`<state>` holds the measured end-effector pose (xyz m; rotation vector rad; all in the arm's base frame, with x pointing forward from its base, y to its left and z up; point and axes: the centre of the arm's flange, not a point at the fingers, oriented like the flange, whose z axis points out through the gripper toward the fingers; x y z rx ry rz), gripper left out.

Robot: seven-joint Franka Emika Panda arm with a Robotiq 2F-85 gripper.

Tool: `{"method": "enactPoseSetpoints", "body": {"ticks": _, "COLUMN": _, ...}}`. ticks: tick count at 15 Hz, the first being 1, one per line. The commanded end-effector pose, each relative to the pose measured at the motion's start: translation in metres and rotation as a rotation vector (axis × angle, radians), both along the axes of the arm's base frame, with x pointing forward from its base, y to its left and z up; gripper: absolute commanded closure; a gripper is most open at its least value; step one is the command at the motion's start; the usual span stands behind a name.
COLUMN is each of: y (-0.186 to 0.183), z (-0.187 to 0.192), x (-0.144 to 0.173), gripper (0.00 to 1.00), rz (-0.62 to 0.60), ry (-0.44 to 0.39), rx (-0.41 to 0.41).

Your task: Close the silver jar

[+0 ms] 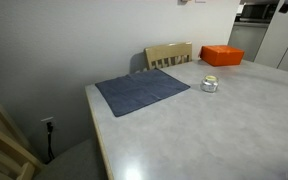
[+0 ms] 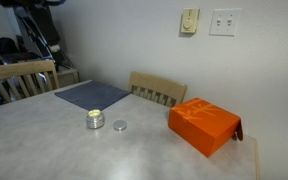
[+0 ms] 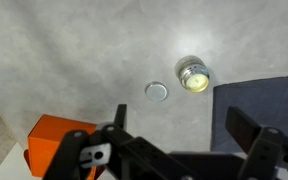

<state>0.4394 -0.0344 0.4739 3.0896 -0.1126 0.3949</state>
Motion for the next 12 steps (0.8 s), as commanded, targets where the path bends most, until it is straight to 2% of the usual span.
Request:
{"method": "enactPoseSetpoints", "body": {"ticks": 1, "y": -0.011, "z": -0.033, "x": 0.055, "gripper": 0.0, "rz": -0.024, "ry": 0.093, "rx": -0.009}}
{"method": "enactPoseSetpoints", "body": {"ticks": 3, "y": -0.014, "z": -0.043, "x": 0.066, "gripper": 0.0, "rz": -0.033, "ry": 0.161, "rx": 0.008}}
{"method": "enactPoseSetpoints", "body": {"ticks": 4, "y": -0.006, "z": -0.042, "x": 0.041, "gripper": 0.0, "rz": -0.017, "ry": 0.106, "rx": 0.0}}
{"method": "enactPoseSetpoints", "body": {"ticks": 9, "y": -0.009, "z": -0.05, "x": 0.059, "gripper": 0.0, "rz": -0.023, "ry": 0.14, "rx": -0.001}}
{"method": "enactPoseSetpoints", "body": {"ticks": 12, "y": -0.014, "z": -0.057, "x": 0.056, "gripper": 0.0, "rz": 0.012, "ry": 0.133, "rx": 0.068}}
